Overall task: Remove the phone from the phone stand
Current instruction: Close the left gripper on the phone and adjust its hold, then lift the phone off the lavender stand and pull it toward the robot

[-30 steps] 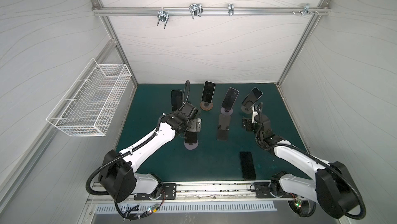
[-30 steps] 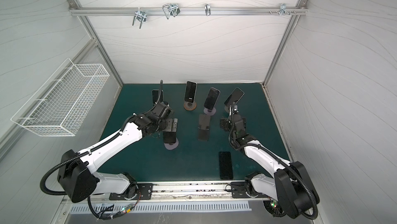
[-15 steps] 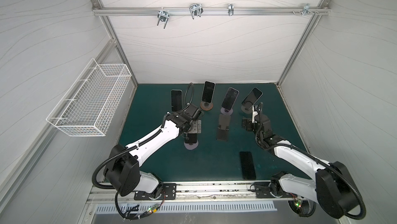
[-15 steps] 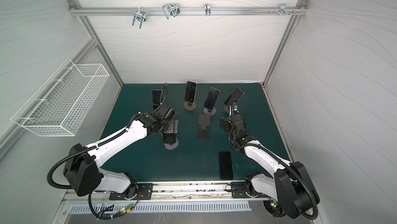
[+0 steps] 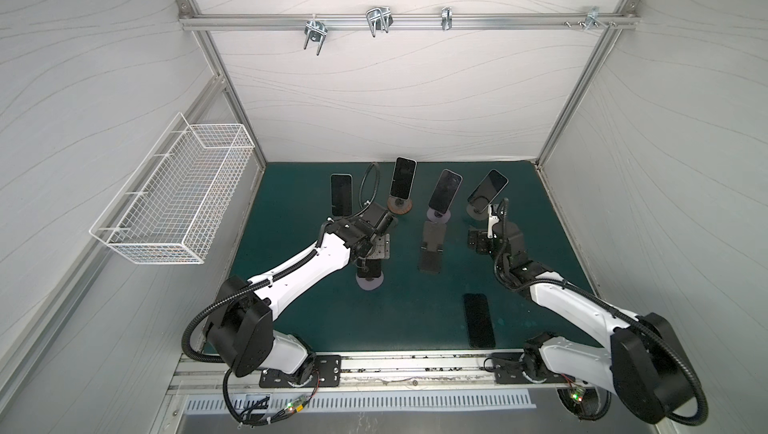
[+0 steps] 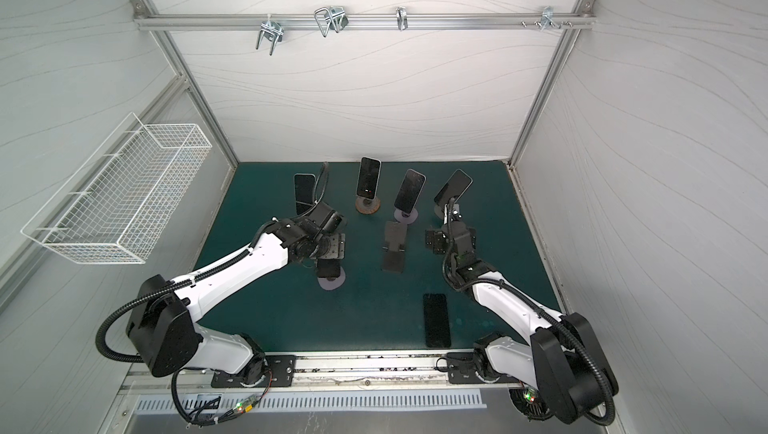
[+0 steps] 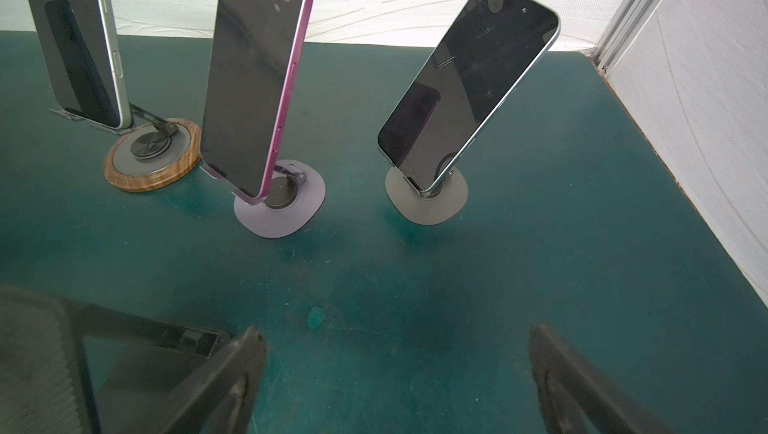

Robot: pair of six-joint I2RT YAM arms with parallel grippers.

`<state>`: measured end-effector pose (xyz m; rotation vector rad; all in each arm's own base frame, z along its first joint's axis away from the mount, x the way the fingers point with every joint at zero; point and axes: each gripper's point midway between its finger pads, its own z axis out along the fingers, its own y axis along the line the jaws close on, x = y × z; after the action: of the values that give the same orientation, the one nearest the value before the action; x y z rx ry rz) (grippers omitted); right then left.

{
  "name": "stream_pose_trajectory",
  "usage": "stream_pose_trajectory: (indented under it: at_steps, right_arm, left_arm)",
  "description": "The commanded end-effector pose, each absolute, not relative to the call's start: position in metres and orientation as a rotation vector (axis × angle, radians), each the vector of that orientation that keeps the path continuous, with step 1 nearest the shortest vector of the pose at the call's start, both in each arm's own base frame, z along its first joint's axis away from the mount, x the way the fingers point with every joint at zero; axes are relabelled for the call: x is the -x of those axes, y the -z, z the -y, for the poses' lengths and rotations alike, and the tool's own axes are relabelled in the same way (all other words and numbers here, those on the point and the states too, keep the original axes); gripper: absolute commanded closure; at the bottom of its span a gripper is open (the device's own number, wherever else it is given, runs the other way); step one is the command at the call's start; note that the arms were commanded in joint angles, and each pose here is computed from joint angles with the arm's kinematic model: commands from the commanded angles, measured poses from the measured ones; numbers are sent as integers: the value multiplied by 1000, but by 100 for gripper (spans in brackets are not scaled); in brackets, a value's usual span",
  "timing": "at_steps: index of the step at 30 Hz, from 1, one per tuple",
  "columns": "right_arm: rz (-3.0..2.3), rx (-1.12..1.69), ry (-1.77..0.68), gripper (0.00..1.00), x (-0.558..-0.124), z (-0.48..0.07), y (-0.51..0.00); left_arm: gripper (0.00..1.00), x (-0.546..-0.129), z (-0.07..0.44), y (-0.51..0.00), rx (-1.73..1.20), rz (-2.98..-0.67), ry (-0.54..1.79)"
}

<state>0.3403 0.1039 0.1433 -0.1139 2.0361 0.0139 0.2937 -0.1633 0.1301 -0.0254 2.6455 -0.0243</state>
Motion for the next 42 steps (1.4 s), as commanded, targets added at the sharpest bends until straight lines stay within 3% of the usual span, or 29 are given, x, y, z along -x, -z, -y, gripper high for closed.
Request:
stream_pose_trajectory:
  at_steps: [1, 12, 29, 42]
  right_arm:
    - [-2011, 110, -28, 1, -341, -106, -151]
    - [-2026, 119, -19, 1, -344, -108, -150]
    - [-2046, 126, -13, 1, -347, -110, -147]
    - [-2053, 135, -12, 1, -348, -112, -146]
  left_arm:
    - [17, -302, 165, -136, 55, -2610, -3]
    - [32, -300, 167, -130, 33, -2613, -36]
    - [35, -296, 157, -175, 21, -2554, -46]
    - [37, -280, 167, -209, 78, -2630, 85]
